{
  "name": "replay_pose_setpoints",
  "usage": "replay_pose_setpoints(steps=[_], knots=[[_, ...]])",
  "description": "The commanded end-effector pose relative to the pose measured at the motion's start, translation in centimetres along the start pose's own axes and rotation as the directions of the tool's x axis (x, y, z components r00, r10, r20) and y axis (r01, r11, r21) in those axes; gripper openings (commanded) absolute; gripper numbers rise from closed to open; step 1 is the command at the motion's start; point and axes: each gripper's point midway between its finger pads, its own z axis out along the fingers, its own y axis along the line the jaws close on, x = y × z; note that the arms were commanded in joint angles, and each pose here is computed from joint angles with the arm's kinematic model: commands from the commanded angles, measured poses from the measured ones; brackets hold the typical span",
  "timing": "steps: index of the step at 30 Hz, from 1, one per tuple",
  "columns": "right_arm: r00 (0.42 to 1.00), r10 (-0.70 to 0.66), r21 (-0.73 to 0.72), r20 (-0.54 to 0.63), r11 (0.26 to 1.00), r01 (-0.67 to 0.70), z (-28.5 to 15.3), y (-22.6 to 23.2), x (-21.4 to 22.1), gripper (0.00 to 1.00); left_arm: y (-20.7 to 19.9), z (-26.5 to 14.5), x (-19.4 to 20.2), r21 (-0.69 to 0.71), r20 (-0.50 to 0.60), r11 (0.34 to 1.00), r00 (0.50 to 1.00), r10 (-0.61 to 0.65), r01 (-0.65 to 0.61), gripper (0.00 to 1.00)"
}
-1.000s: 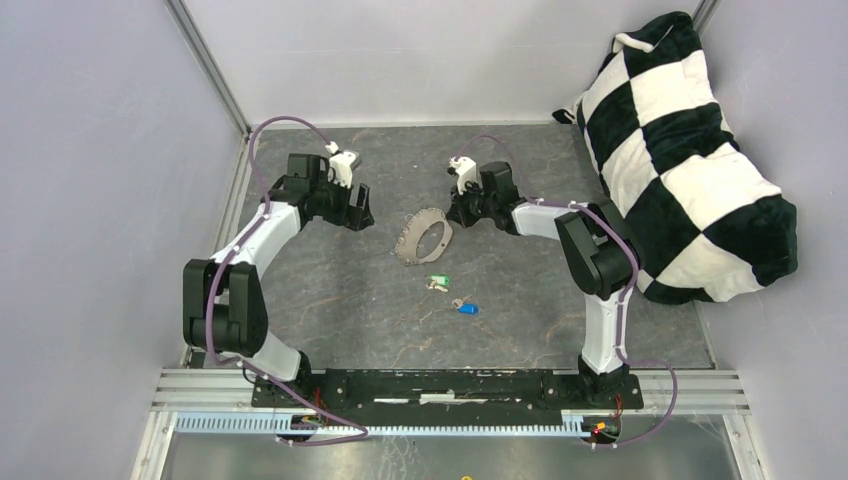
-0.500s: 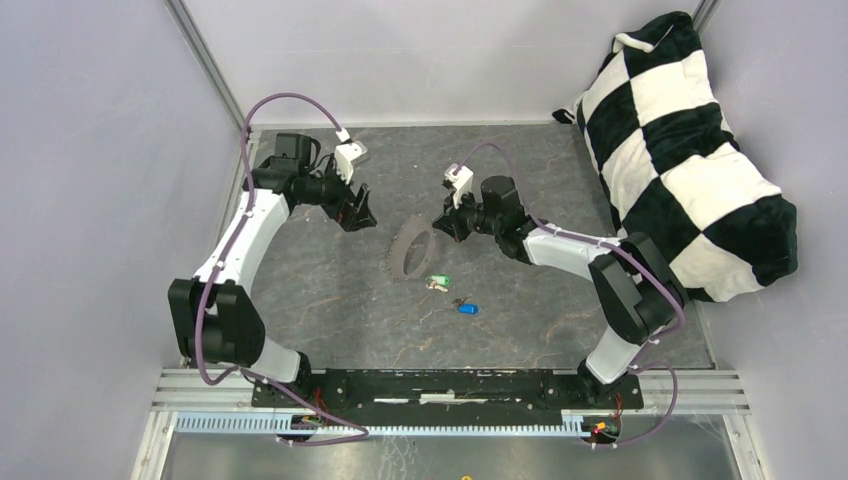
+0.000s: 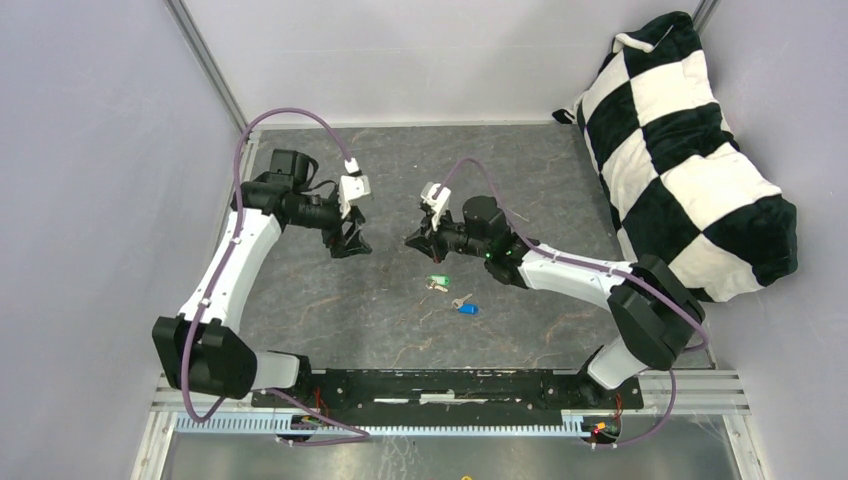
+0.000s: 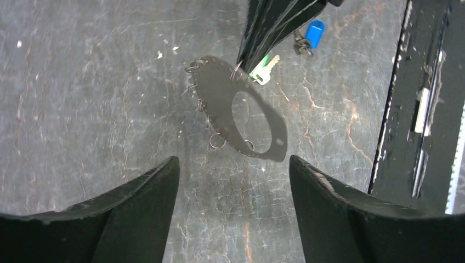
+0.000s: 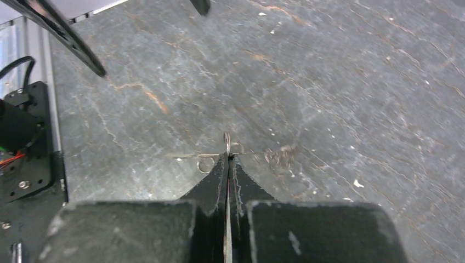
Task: Put the keys on the keyring
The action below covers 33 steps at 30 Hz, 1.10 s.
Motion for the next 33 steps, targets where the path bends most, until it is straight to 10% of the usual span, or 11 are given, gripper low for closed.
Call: replay_pose_setpoints(steps=[1, 33], knots=[[0.994, -0.040, -0.033, 0.099, 0.999, 0.043, -0.2, 2.4, -3.6, 0.00, -2.1, 0.1, -1.9, 0.051, 0.082, 0.978, 0.977, 0.199, -0.204, 0.77], [0.976, -0.096, -0.236, 0.194, 0.962, 0.141, -0.1, 11.1, -8.6, 0.00, -7.3, -0.2, -1.7, 0.149, 0.116, 0.938, 0.948, 0.297, -0.312, 0.43]])
